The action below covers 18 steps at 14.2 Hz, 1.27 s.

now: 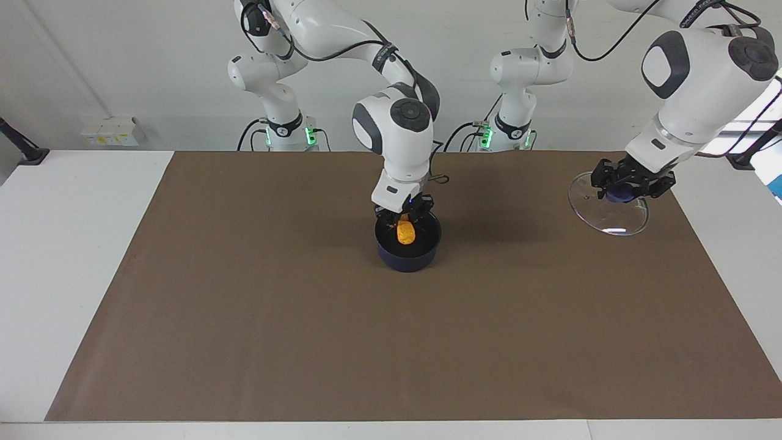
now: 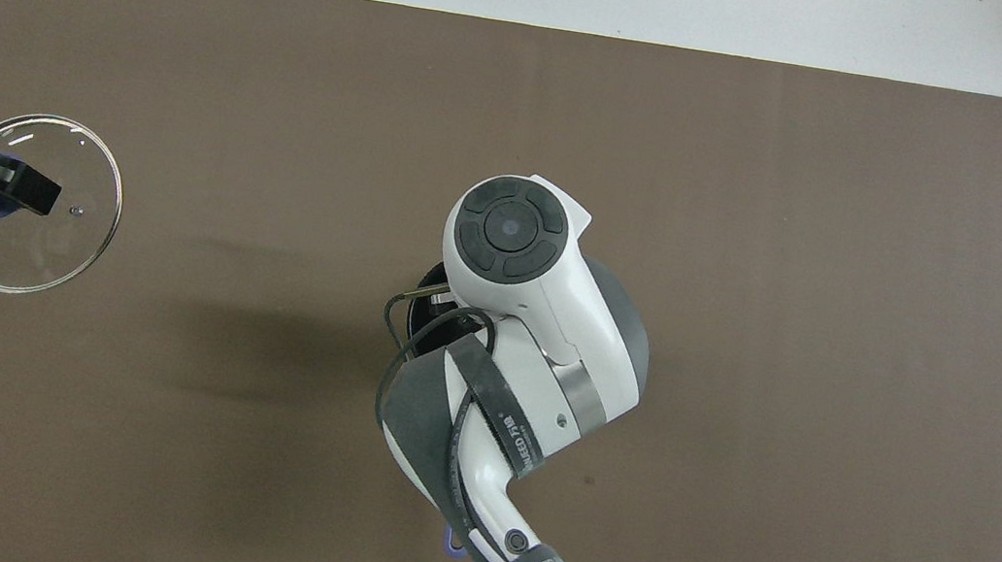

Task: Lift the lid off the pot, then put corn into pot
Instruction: 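Lower the lid onto the table with the left gripper and release it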

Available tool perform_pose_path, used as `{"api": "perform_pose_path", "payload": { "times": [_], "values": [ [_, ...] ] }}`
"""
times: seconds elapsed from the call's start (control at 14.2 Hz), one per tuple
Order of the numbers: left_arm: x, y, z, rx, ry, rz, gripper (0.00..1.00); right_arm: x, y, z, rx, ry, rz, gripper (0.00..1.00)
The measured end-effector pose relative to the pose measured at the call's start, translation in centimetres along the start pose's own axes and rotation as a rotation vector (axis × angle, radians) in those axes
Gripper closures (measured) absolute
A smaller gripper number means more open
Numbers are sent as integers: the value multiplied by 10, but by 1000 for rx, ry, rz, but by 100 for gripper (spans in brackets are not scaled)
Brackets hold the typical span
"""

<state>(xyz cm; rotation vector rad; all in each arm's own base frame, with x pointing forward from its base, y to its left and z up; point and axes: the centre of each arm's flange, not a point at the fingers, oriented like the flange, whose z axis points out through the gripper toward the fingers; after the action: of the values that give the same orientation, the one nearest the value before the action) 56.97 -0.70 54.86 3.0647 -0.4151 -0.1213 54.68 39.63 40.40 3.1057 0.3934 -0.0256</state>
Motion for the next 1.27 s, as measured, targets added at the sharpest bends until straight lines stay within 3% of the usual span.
{"api": "perform_pose_path", "payload": {
  "times": [0.28,0.71,1.06,1.27],
  "values": [
    [-9,-1,47,-7,-26,0,45,-5,-5,16,-2,-2,-9,63],
    [-62,-2,131,-12,-48,-21,45,-5,-6,37,-2,0,-24,63],
    [-92,-8,213,1,-13,-24,45,-7,-8,46,-4,-5,-30,63],
    [-97,-7,230,11,12,-23,45,-7,-8,45,-2,1,-43,63]
  ]
}}
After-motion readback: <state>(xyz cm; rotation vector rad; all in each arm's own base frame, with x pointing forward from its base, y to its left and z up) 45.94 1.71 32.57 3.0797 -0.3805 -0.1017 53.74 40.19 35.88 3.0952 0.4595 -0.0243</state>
